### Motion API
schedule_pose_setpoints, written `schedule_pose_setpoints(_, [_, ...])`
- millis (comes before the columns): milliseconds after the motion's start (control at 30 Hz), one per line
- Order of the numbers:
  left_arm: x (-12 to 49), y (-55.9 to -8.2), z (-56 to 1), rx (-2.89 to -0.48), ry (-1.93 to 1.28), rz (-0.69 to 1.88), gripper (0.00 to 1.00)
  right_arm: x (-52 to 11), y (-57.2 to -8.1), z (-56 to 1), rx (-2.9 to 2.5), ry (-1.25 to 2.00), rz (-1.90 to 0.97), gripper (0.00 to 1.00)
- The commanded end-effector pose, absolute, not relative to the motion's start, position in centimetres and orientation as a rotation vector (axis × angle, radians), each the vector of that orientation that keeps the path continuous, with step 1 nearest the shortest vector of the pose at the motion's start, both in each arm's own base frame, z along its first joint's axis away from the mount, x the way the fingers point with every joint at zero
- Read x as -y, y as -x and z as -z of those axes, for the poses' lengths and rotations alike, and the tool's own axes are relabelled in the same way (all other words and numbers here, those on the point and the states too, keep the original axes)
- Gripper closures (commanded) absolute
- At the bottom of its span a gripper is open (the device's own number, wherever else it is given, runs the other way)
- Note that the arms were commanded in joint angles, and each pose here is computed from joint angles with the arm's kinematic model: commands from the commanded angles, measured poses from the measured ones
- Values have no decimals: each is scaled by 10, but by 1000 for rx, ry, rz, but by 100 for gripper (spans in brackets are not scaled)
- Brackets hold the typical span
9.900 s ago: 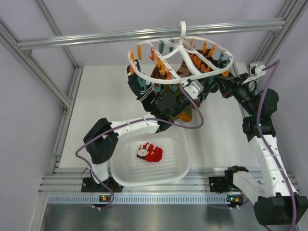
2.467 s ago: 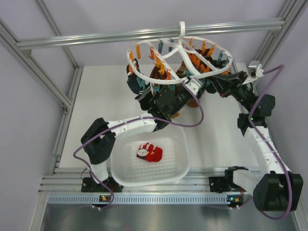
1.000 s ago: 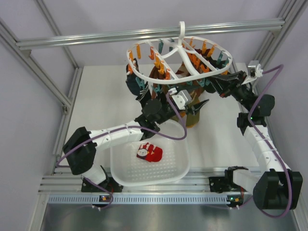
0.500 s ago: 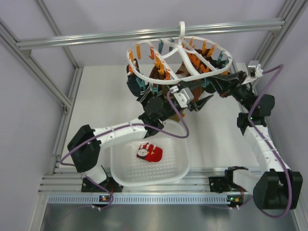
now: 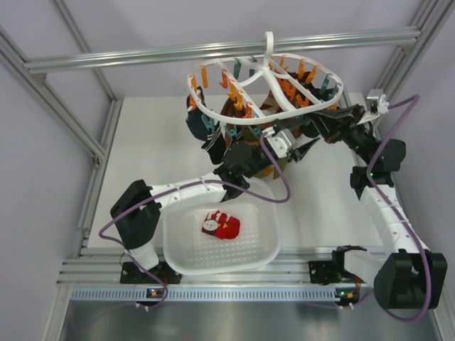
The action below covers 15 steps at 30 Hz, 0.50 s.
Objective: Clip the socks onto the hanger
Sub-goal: Open the clamp at the hanger.
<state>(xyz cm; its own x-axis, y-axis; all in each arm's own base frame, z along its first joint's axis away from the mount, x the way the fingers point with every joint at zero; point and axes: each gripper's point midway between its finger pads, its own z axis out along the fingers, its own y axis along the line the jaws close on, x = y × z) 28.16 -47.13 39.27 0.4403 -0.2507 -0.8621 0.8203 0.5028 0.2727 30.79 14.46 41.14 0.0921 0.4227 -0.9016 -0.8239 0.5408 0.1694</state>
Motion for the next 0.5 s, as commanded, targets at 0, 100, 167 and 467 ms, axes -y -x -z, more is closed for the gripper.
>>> schedule_pose_setpoints(0, [460, -298, -428, -816, -670, 699, 38, -150, -296, -432, -1084, 477, -982, 100])
schedule_pose_setpoints(100, [458, -306, -426, -836, -650, 681, 38, -150, -296, -432, -1083, 476, -983, 100])
schedule_pose_setpoints(167, [457, -310, -424, -843, -646, 668, 39, -150, -296, -432, -1085, 473, -989, 100])
schedule_pose_setpoints(467, [454, -330, -417, -914, -609, 611, 41, -151, -296, -430, -1089, 475, -995, 100])
